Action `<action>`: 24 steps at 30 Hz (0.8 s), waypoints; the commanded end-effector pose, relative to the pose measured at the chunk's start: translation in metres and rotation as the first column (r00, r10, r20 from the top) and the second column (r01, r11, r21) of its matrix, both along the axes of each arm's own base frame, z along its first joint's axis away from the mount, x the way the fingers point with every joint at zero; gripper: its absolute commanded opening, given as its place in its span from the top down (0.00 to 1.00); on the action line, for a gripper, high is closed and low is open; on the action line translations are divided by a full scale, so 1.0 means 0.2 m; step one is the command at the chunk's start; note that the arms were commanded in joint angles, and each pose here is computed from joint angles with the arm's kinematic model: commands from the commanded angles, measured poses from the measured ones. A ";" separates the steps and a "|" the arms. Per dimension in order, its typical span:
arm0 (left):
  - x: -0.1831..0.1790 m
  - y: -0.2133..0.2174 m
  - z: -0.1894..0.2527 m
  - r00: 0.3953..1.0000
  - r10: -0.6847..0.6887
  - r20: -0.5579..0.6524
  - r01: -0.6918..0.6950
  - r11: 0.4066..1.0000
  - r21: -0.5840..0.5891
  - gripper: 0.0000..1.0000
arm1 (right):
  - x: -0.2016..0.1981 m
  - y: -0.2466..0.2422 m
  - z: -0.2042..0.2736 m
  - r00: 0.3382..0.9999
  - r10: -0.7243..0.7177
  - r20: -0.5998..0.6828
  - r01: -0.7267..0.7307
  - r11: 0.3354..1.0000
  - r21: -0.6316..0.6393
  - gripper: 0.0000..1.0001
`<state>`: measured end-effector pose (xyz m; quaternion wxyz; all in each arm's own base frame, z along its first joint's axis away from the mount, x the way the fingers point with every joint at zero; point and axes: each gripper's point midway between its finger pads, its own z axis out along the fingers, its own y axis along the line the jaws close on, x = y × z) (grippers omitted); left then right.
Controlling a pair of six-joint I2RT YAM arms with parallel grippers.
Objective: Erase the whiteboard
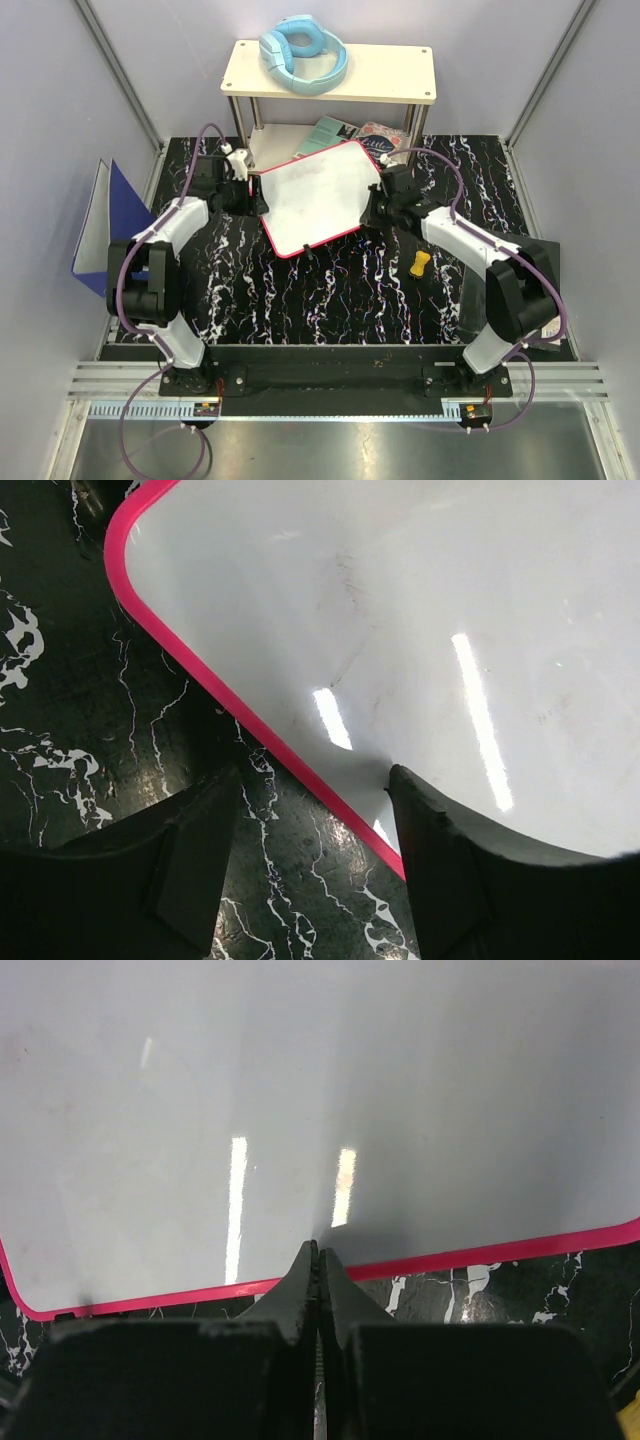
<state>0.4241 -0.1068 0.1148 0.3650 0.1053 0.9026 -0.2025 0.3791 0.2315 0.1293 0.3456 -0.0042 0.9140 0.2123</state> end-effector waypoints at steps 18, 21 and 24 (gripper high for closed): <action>-0.04 0.02 0.37 0.980 0.025 0.196 -0.025 1.000 -0.004 0.07 | -0.38 -0.10 -0.33 0.951 0.021 -0.309 -0.066 0.989 -0.135 1.00; -0.10 0.01 0.47 0.975 0.011 0.222 -0.008 1.000 -0.014 0.05 | -0.39 -0.09 -0.36 0.945 0.038 -0.326 -0.084 0.988 -0.128 1.00; -0.16 0.01 0.53 0.971 0.005 0.240 0.000 1.000 -0.023 0.03 | -0.39 -0.07 -0.37 0.939 0.057 -0.338 -0.103 0.988 -0.118 1.00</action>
